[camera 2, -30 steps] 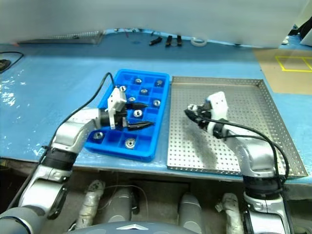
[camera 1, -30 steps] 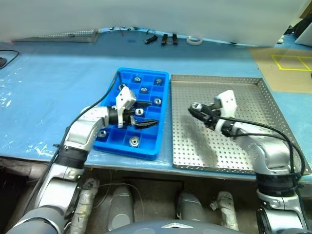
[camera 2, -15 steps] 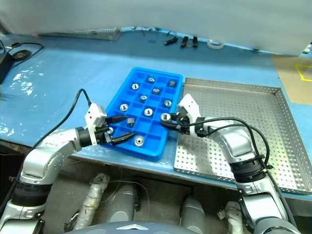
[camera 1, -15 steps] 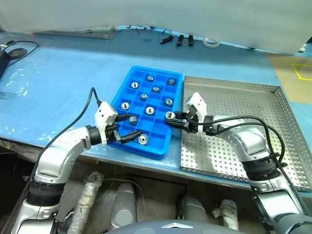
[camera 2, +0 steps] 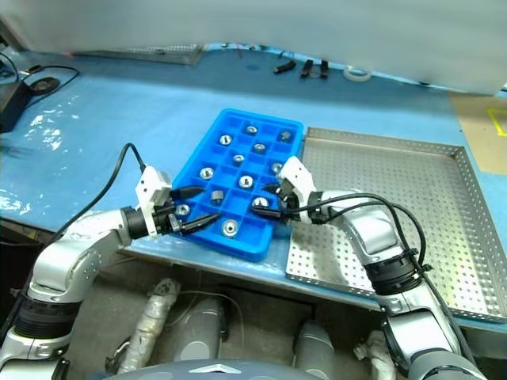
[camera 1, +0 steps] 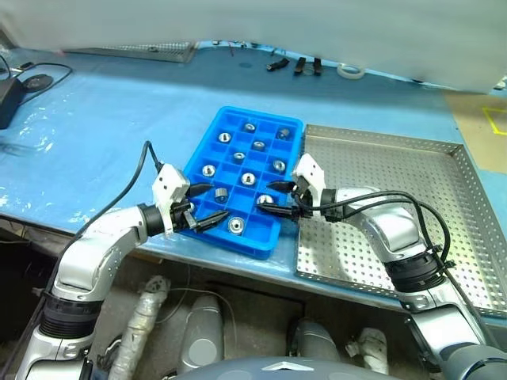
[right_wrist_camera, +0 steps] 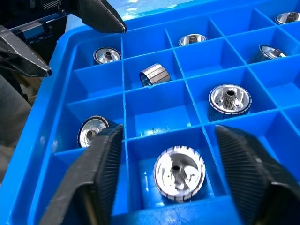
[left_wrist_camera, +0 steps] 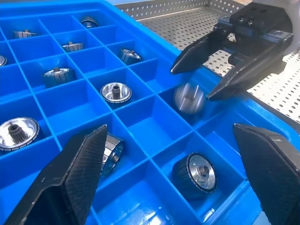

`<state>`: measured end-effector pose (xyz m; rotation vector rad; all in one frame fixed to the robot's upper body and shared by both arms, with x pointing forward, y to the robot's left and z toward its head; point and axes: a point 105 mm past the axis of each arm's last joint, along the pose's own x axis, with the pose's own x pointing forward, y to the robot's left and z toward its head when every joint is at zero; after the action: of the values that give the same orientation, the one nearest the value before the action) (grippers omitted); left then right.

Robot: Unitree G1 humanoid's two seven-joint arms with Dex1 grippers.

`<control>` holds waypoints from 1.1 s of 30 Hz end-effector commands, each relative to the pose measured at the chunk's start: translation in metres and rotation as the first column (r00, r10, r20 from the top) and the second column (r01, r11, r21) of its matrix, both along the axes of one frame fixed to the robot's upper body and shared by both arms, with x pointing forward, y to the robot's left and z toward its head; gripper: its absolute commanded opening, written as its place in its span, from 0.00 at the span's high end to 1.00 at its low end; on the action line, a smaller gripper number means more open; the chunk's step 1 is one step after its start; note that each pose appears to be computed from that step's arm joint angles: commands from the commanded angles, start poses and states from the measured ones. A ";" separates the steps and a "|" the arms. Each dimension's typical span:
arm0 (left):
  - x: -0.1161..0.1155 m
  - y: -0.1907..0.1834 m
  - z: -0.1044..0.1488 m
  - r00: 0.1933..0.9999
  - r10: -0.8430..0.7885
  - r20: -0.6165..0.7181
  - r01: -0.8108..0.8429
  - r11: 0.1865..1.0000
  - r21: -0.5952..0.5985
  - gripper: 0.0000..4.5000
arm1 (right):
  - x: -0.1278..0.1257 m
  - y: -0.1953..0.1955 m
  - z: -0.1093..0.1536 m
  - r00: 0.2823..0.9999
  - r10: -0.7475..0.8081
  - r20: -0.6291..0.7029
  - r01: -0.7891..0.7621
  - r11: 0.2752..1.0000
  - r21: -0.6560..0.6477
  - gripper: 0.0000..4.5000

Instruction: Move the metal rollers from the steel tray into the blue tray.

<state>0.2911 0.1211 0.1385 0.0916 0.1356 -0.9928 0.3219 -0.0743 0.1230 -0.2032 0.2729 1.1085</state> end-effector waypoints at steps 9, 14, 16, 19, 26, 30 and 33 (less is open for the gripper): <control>0.029 -0.001 0.024 0.995 -0.005 0.100 0.005 1.000 -0.004 0.00 | 0.017 -0.031 0.026 0.970 -0.218 0.106 0.211 0.975 0.070 0.01; 0.048 0.008 0.037 0.986 0.058 0.157 -0.055 0.998 -0.028 0.00 | 0.015 -0.057 0.035 0.934 -0.327 0.142 0.311 0.943 0.121 0.01; 0.056 0.017 0.042 0.976 0.118 0.184 -0.112 0.993 -0.046 0.00 | 0.011 -0.070 0.039 0.909 -0.390 0.149 0.367 0.916 0.160 0.01; 0.067 0.034 0.049 0.942 0.245 0.231 -0.233 0.969 -0.078 0.00 | 0.009 -0.097 0.040 0.826 -0.542 0.155 0.509 0.835 0.212 0.01; 0.069 0.063 0.047 0.828 0.478 0.292 -0.440 0.878 -0.191 0.00 | -0.013 -0.151 0.034 0.465 -0.849 0.250 0.786 0.526 0.326 0.01; 0.062 0.076 0.036 0.752 0.586 0.302 -0.535 0.810 -0.240 0.00 | -0.030 -0.156 0.020 0.298 -0.901 0.314 0.850 0.401 0.343 0.01; 0.057 0.092 0.030 0.669 0.685 0.288 -0.621 0.729 -0.288 0.00 | -0.042 -0.154 0.016 0.233 -0.880 0.414 0.856 0.388 0.341 0.01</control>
<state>0.3530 0.1985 0.1477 0.0478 -0.1704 -0.3173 0.2857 -0.2309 0.1157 -0.1984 -0.0611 -0.1194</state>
